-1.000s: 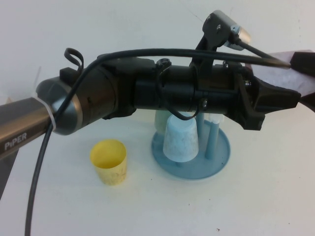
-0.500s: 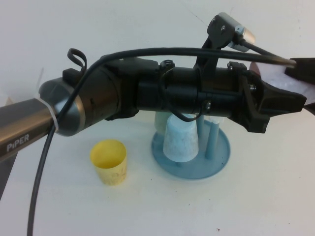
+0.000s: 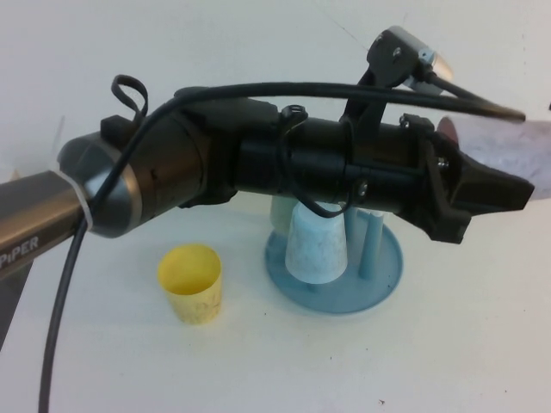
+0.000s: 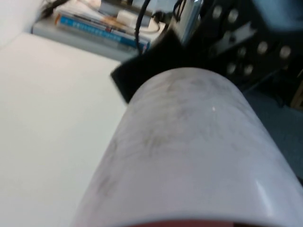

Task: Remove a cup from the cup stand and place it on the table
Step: Hand over the cup, then place the cup on the table

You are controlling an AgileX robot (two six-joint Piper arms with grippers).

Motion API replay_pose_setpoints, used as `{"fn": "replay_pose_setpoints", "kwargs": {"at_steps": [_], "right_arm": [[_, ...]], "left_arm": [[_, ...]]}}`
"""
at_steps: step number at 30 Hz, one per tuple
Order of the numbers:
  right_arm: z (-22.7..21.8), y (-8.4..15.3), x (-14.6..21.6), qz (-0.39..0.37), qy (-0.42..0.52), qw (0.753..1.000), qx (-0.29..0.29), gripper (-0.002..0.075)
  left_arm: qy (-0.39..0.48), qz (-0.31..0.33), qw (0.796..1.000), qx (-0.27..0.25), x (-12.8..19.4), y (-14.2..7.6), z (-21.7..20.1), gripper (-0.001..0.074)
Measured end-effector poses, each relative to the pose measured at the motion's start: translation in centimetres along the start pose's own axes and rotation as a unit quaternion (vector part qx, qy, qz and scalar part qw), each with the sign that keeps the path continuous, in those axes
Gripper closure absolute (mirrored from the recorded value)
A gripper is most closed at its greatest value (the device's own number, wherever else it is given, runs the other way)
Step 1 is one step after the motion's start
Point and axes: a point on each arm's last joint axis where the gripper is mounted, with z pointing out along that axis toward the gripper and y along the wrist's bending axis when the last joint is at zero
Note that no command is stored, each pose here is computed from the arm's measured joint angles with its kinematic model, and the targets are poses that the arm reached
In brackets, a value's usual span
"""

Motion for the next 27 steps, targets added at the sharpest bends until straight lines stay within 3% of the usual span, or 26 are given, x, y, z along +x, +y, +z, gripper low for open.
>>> {"fn": "replay_pose_setpoints", "kwargs": {"at_steps": [7, 10, 13, 16, 21, 23, 27], "right_arm": [[-0.3, 0.5, -0.1, -0.011, -0.006, 1.0, -0.003, 0.0054], [-0.3, 0.5, -0.1, -0.018, -0.006, 1.0, -0.003, 0.0054], [-0.3, 0.5, -0.1, -0.029, -0.005, 1.0, -0.002, 0.0054], [-0.3, 0.5, -0.1, -0.039, -0.003, 0.999, -0.001, 0.0054], [-0.3, 0.3, 0.3, -0.054, 0.015, 0.998, 0.009, 0.0054], [-0.3, 0.2, 0.4, -0.056, 0.022, 0.998, 0.013, 0.0054], [-0.4, 0.1, 0.5, -0.063, 0.029, 0.997, 0.016, 0.0055]], "left_arm": [[0.08, 0.011, 0.996, -0.031, 0.4, -0.7, -1.1, 0.0702], [0.147, 0.016, 0.986, -0.076, 0.4, -1.4, -2.4, 0.0703], [0.229, -0.005, 0.964, -0.137, 0.8, -2.2, -4.4, 0.0706], [0.329, -0.039, 0.918, -0.219, 1.8, -2.5, -6.5, 0.0706], [0.469, -0.087, 0.814, -0.332, 4.0, -2.0, -8.3, 0.0707], [0.485, -0.095, 0.793, -0.356, 4.7, -1.2, -8.2, 0.0708], [0.511, -0.105, 0.77, -0.367, 6.1, 0.3, -7.5, 0.0708]]}}
